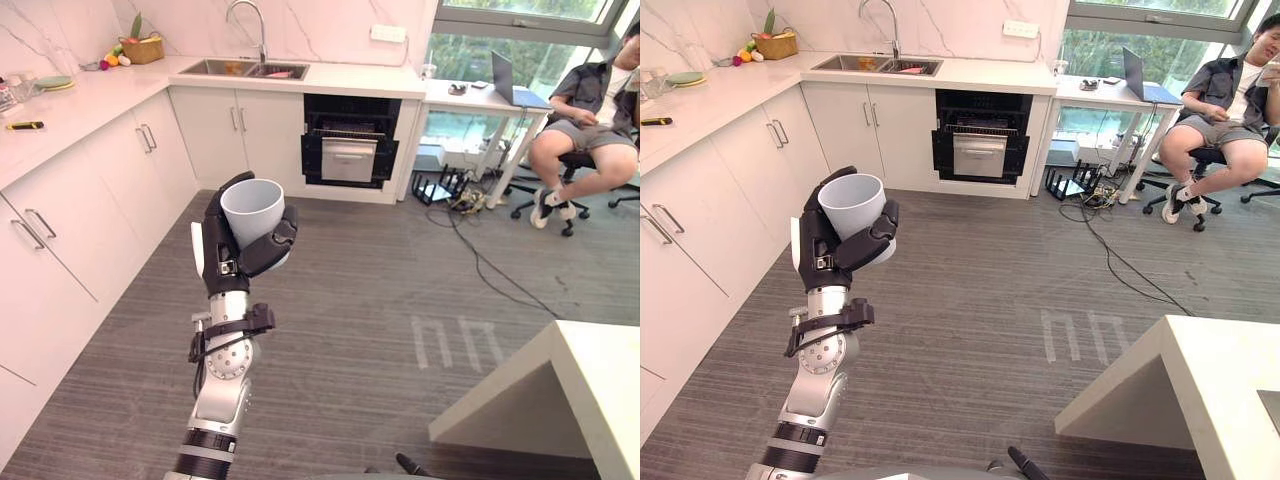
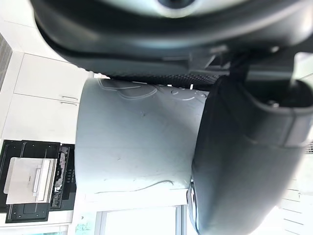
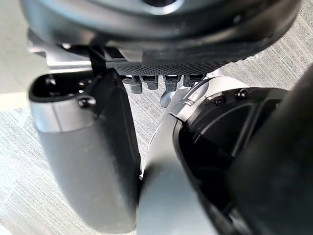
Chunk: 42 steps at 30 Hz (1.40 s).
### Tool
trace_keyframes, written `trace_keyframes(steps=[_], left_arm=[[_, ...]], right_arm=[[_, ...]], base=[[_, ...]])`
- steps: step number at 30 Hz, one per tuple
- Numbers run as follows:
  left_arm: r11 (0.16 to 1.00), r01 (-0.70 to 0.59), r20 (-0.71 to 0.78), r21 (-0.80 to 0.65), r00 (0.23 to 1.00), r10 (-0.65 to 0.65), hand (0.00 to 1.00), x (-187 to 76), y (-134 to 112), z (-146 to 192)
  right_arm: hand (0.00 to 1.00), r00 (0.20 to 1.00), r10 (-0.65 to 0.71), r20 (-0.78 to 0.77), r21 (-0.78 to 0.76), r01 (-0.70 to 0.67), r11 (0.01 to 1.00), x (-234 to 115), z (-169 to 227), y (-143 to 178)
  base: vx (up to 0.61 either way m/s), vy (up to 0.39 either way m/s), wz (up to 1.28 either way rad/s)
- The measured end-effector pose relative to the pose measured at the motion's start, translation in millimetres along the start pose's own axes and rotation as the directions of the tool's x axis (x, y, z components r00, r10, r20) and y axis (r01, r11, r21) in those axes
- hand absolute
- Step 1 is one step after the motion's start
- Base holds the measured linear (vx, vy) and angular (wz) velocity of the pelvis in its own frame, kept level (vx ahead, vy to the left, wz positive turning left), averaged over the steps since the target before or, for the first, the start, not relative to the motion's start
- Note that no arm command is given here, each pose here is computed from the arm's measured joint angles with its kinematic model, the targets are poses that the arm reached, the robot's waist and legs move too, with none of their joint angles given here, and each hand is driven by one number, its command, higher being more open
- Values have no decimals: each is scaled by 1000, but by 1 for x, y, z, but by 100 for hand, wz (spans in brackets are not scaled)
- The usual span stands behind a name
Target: Walk over to the sink, pick up the cup, carry it to the dishwasher, place the cup inside the dishwasher, then close the dishwasher door
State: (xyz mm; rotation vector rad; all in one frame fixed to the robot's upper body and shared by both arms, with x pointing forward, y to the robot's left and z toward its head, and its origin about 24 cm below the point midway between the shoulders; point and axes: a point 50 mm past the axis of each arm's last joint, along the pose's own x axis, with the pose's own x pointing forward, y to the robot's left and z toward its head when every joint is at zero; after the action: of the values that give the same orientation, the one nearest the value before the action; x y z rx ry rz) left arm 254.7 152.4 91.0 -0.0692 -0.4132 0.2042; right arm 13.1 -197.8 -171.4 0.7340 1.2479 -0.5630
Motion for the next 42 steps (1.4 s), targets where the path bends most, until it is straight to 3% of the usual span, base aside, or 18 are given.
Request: trace_keyframes(steps=[7,14,19,22,28,31,34,42], left_arm=[[1000,19,-76,-10,997,-19,0,-8,6,-13],[972,-87,-338,-220,941,8,0,-27,26,-41],[954,-13,-460,-300,878,-132,0,-36,6,-61],[924,91,-441,-371,859,-262,0,-38,-17,-59],[911,137,-424,-389,851,-309,0,-30,-26,-54],[883,168,-381,-439,855,-352,0,-24,-39,-44],[855,235,-312,-462,860,-405,0,-12,-53,-32],[844,220,-318,-488,856,-407,0,-20,-70,-31]], right_arm=[[100,1000,-10,-4,4,10,1000,-1,-3,-4],[100,1000,-15,13,58,14,998,2,1,-5],[100,988,44,146,84,-56,995,4,22,12],[100,983,46,176,82,-61,995,5,26,17],[100,984,30,178,123,-52,991,2,14,14],[100,980,2,201,122,-27,992,-2,21,5],[100,977,21,214,135,-51,989,0,23,15],[100,981,-82,178,128,59,990,-7,9,-12]], base=[[-6,-6,14],[-3,6,-15],[-39,39,31],[183,-42,60],[307,-237,24],[486,-303,4],[351,-262,1],[321,-159,17]])
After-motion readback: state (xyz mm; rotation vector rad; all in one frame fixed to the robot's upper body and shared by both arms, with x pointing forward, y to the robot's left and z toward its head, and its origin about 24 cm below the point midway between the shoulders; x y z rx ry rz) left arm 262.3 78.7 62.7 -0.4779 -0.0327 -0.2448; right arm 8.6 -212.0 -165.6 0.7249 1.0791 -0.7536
